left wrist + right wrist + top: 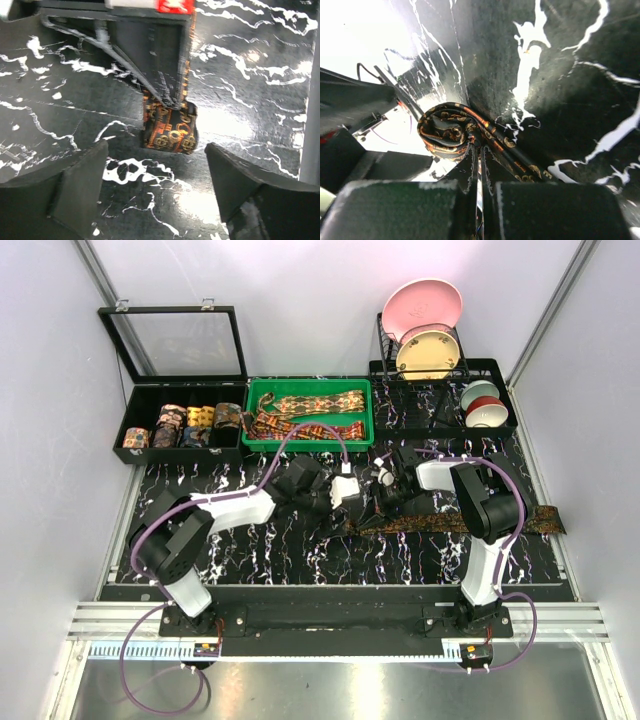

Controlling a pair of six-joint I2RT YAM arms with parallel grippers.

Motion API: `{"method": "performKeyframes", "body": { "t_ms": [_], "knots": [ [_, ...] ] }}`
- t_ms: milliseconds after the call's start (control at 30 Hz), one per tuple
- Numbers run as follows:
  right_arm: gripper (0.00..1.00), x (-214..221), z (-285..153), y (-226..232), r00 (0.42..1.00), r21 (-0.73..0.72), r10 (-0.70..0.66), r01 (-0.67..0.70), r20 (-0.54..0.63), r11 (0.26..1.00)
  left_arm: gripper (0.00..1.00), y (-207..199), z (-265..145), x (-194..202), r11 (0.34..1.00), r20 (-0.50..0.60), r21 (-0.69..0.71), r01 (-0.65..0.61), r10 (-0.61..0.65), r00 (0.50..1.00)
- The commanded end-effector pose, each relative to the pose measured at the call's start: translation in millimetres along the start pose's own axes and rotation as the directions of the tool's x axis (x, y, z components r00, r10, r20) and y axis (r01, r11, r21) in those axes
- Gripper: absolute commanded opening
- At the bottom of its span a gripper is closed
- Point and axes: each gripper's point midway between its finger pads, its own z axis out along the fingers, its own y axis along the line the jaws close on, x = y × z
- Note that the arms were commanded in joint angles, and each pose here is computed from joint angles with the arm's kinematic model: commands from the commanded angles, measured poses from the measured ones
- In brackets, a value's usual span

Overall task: Roll the ties
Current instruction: Roll the tie at the center of the board.

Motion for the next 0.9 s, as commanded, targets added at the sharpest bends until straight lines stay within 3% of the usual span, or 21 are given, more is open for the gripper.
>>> {"method": "performKeyframes", "body": {
  "t_ms": [0,133,600,700,867],
  "knots": [
    [0.00,-16,-4,-9,0.997,0.080,-0.049,0.045,0.052,0.996,0.85,-14,8,-3,0.993,0.040,0.089,-0.083,0.079,0.996],
    [0.00,-18,-8,-2,0.996,0.070,-0.068,0.063,0.062,0.996,0.85,-6,19,-5,0.994,0.011,0.068,-0.087,0.087,0.996],
    [0.00,-16,-10,4,0.994,0.049,-0.092,0.090,0.053,0.995,0.72,1,50,12,0.998,-0.058,0.037,-0.054,0.056,0.997],
    [0.00,-18,-12,9,0.992,0.041,-0.107,0.105,0.060,0.994,0.61,-4,52,19,0.997,-0.086,0.052,-0.054,0.058,0.995],
    [0.00,-21,-19,22,0.987,0.019,-0.139,0.138,0.079,0.990,0.33,-10,46,36,0.994,-0.154,0.078,-0.072,0.083,0.985]
  ]
}}
